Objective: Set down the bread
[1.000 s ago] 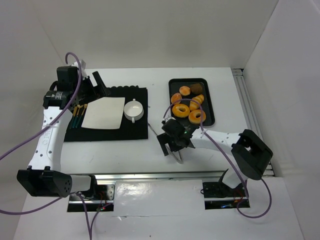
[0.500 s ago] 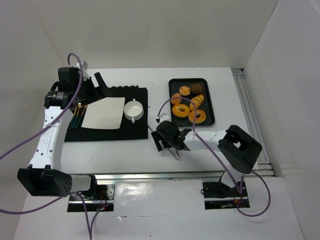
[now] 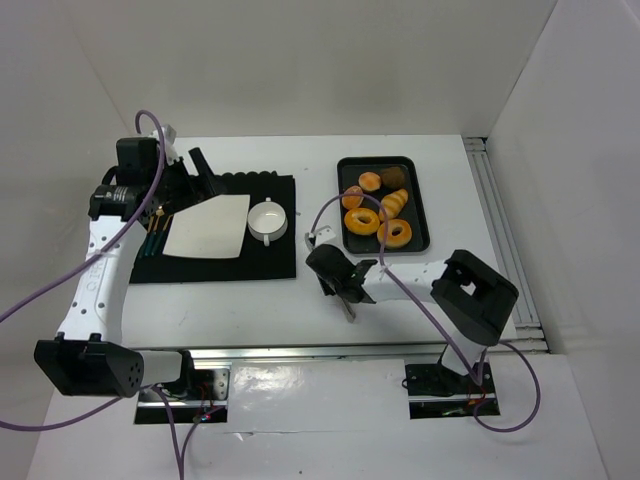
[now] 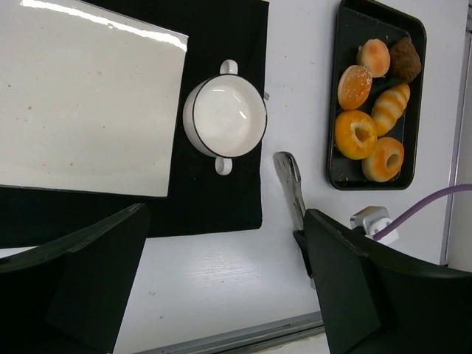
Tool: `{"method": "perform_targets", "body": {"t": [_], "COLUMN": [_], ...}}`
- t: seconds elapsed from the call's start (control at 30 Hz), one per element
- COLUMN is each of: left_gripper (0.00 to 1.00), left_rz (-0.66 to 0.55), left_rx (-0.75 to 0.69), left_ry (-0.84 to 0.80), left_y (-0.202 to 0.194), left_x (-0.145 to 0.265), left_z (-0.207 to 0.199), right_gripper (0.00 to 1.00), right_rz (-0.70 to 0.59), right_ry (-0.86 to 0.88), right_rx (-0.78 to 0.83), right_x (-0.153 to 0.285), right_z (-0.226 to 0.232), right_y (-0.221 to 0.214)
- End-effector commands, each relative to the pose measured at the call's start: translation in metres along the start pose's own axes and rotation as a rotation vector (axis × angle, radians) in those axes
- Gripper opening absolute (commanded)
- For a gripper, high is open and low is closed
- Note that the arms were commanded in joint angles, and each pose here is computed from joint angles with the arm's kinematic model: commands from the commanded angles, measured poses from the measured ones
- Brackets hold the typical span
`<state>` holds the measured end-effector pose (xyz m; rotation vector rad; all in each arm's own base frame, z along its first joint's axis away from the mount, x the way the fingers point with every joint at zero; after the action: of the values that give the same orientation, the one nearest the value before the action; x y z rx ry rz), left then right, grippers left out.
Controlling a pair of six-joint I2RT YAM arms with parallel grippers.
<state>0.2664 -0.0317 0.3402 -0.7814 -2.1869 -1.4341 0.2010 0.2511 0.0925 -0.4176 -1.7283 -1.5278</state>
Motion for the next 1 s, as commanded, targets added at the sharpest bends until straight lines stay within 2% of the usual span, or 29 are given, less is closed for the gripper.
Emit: {"method": "perform_targets", "body": {"t": [0.0, 0.07, 0.17, 0.3, 0.4, 0.47, 0.6, 0.73, 0.87, 0.97], "left_gripper": [1.0, 1.0, 1.0, 1.0, 1.0, 1.0, 1.0, 1.0, 1.0, 1.0], "left_rz": [-0.048, -0.048, -0.07, -0.083, -0.083, -0.071, -0.068, -0.058, -0.049, -0.041], "left_rx": [-0.006, -0.006, -0.021, -0.024, -0.024, -0.022, -0.022, -0.019, -0.017, -0.015], "left_ry": [-0.038, -0.038, -0.035, -0.029, -0.029, -0.037, -0.045, -0.042, -0.039, -0.037], "left_y": [0.004, 0.004, 0.01, 0.013, 0.013, 0.013, 0.013, 0.013, 0.013, 0.01], "left_x": [0.011, 0.011, 0.016, 0.02, 0.02, 0.017, 0.017, 0.014, 0.011, 0.009], "left_z": [-0.004, -0.004, -0.007, -0.008, -0.008, -0.008, -0.009, -0.008, -0.007, -0.006], "right_gripper": [0.33, 0.3, 0.3, 0.3, 0.3, 0.31, 0.34, 0.41, 0.43, 0.5], "right_rz": [-0.058, -0.122, -0.163, -0.131, -0.064, -0.032, -0.023, 0.005, 0.028, 0.041], "right_ry": [-0.042, -0.014, -0.036, -0.127, -0.169, -0.129, -0.144, -0.106, -0.063, -0.043], "right_rx": [-0.014, -0.049, -0.086, -0.239, -0.402, -0.476, -0.615, -0.681, -0.704, -0.721], "right_x": [0.027, 0.052, 0.086, 0.11, 0.109, 0.116, 0.119, 0.115, 0.109, 0.105], "right_z": [-0.002, 0.002, -0.006, -0.04, -0.087, -0.105, -0.16, -0.188, -0.205, -0.212], "right_y": [0.013, 0.039, 0.06, 0.088, 0.104, 0.113, 0.124, 0.127, 0.132, 0.133]}}
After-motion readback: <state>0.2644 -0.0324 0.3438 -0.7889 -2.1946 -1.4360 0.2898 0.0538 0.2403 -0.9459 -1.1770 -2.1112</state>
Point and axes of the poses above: each gripper's point midway between its finger pads, its own x axis back along the fingers, its own z axis along the line the jaws close on, y = z × x, the point moved 10 cm from there along x, back along the fingers, and after that the axes turned 6 degrees about -x, right-handed, at the moved point
